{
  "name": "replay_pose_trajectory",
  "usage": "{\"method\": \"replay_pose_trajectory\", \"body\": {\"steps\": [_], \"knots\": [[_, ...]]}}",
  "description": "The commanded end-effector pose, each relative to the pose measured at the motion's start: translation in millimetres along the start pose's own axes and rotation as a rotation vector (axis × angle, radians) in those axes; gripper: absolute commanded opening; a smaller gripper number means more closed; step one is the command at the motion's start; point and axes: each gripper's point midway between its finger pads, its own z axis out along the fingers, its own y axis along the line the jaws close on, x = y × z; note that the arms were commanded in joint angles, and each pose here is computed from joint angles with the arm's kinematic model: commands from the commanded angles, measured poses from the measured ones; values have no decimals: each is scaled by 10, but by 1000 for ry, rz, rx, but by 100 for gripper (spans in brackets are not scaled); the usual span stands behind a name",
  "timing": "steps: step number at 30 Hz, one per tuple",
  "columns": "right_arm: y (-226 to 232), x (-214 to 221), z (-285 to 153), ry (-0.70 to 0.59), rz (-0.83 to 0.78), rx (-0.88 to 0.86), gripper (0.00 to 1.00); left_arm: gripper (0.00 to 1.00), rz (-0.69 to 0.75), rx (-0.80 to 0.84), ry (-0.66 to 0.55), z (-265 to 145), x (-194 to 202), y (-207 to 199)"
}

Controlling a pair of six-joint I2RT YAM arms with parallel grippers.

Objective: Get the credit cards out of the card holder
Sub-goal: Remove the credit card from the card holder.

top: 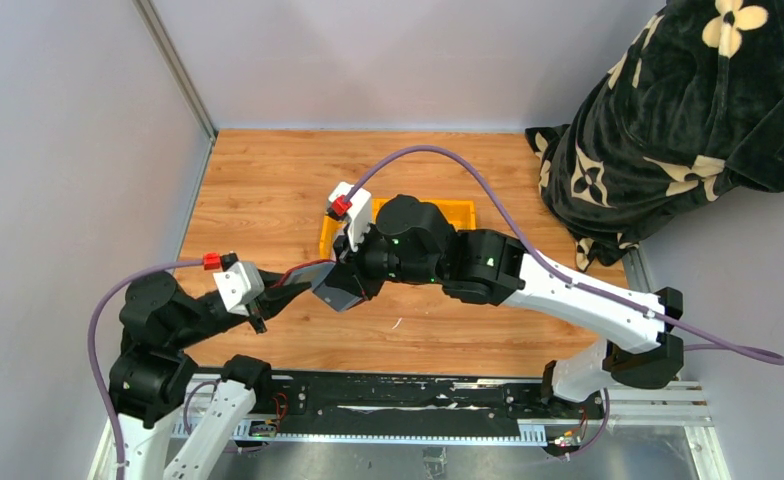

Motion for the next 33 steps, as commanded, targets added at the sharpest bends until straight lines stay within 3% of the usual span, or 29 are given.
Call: {"method": "replay_pose_trajectory", "body": {"steps": [1,5,8,10,14,17,20,27,28,31,32,33], "knots": [[254,-26,-155,-13,10,-220,10,0,-148,189,52,19,-5,-297],[341,56,-232,-15,-15,-394,44,0,-276,271,61,47,-114,-399],[392,15,-370,-87,-63,-481,62,0,-362,307,70,54,-182,-446],[421,-73,-451,-150,-104,-499,68,0,-409,339,75,50,-216,-492],[472,-224,-515,-199,-145,-527,69,0,-479,394,84,34,-252,-572],[495,-286,-447,-195,-137,-543,64,0,-513,419,90,22,-261,-611],[543,-330,-380,-178,-116,-578,51,0,-535,429,94,19,-284,-623],[545,-352,-337,-165,-55,-609,0,1,-585,470,97,-29,-364,-698],[515,-373,-348,-170,-33,-602,0,9,-590,465,98,-29,-368,-694],[354,-440,-384,-206,56,-590,0,73,-614,436,107,-5,-364,-655],[263,-506,-427,-241,89,-590,0,89,-622,419,111,14,-349,-627],[246,-548,-475,-274,120,-603,0,97,-625,400,115,35,-334,-594]]}}
